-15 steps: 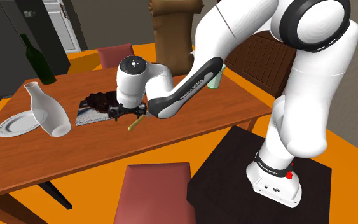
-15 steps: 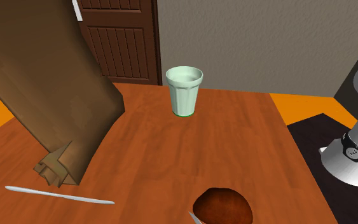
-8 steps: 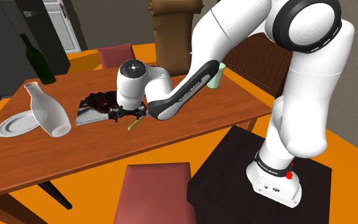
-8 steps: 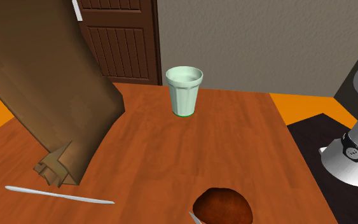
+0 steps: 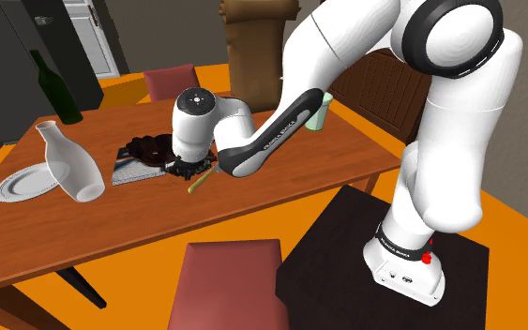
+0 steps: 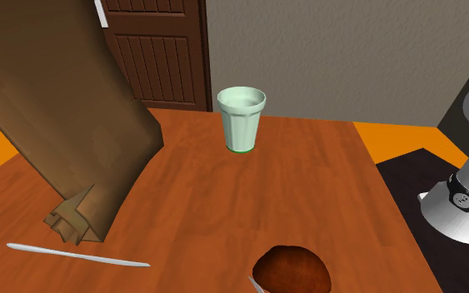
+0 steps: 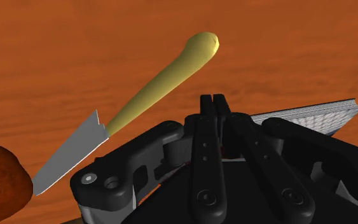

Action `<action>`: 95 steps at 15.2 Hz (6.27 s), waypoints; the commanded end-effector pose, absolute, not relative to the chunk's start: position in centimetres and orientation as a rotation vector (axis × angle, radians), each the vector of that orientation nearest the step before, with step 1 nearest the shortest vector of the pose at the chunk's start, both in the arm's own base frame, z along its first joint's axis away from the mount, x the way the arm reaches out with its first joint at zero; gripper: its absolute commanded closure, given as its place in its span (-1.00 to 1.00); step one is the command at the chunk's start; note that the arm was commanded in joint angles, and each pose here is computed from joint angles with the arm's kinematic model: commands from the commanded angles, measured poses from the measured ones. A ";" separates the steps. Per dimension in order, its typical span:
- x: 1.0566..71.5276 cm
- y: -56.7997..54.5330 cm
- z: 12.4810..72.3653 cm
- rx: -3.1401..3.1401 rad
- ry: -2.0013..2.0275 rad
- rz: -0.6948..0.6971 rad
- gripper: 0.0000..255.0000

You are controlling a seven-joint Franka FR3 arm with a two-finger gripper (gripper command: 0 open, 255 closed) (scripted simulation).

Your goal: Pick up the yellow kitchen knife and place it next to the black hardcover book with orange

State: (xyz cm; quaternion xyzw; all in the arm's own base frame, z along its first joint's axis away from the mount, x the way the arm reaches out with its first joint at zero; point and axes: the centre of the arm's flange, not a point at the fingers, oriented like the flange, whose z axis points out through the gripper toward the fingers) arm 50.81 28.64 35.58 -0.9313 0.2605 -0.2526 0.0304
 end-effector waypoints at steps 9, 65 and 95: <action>56.7 25.2 35.7 -2.580 1.949 -0.209 -1.00; 58.9 32.9 43.6 -2.495 2.099 -0.117 1.00; 60.8 42.7 32.7 -2.495 2.099 -0.117 1.00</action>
